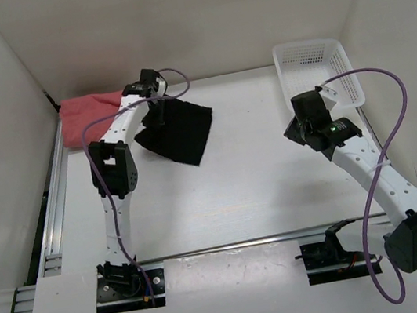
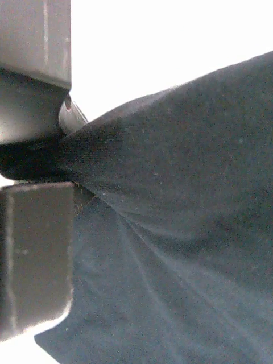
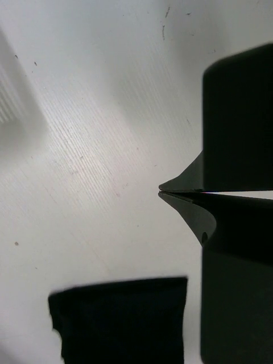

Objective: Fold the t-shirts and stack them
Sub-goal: Put the neatly folded tshirt into the corner of the board with the left arm

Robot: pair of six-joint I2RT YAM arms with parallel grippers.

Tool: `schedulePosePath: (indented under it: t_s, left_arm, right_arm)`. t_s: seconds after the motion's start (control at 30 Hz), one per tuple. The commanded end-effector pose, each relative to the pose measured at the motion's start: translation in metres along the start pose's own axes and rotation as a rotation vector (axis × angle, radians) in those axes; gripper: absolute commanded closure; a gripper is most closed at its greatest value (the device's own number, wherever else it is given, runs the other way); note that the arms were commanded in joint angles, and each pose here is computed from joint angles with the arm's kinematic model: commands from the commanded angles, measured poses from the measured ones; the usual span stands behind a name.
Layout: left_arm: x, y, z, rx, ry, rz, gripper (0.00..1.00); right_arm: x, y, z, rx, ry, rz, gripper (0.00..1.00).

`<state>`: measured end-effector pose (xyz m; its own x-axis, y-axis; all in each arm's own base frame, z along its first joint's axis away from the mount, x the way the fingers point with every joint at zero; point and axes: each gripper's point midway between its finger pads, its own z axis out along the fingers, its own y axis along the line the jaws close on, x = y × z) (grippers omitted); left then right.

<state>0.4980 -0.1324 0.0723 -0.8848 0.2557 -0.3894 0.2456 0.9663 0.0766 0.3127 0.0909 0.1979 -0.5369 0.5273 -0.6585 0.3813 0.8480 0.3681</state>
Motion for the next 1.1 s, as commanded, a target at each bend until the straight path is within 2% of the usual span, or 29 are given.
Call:
schedulePosePath:
  t_s: [0.0,0.17,0.23,0.43,0.63,1.07]
  left_arm:
    - [-0.052,0.071,-0.058,-0.33,-0.225,-0.069,0.9]
    - [-0.083,0.099,-0.094,-0.455,-0.351,-0.132,0.9]
    - [-0.083,0.11,-0.1,-0.5,-0.356,-0.15,0.9]
    - [-0.093,0.122,-0.14,-0.5,-0.437,-0.19,0.9]
    - [-0.082,0.184,-0.146,-0.589,-0.425,-0.284,0.9]
    - [-0.056,0.272,-0.155,-0.62,-0.416,-0.419,0.9]
  right_arm:
    - [-0.004,-0.007,-0.002,0.028,-0.026,0.011,1.0]
    - [-0.002,-0.011,-0.005,0.036,-0.018,0.006,1.0]
    - [0.001,-0.013,-0.008,0.045,-0.013,-0.004,1.0]
    - [0.008,-0.028,-0.013,0.071,-0.014,-0.011,1.0]
    - [0.011,-0.033,-0.016,0.077,-0.008,-0.014,1.0]
    - [0.01,-0.03,-0.015,0.088,-0.004,-0.026,1.0]
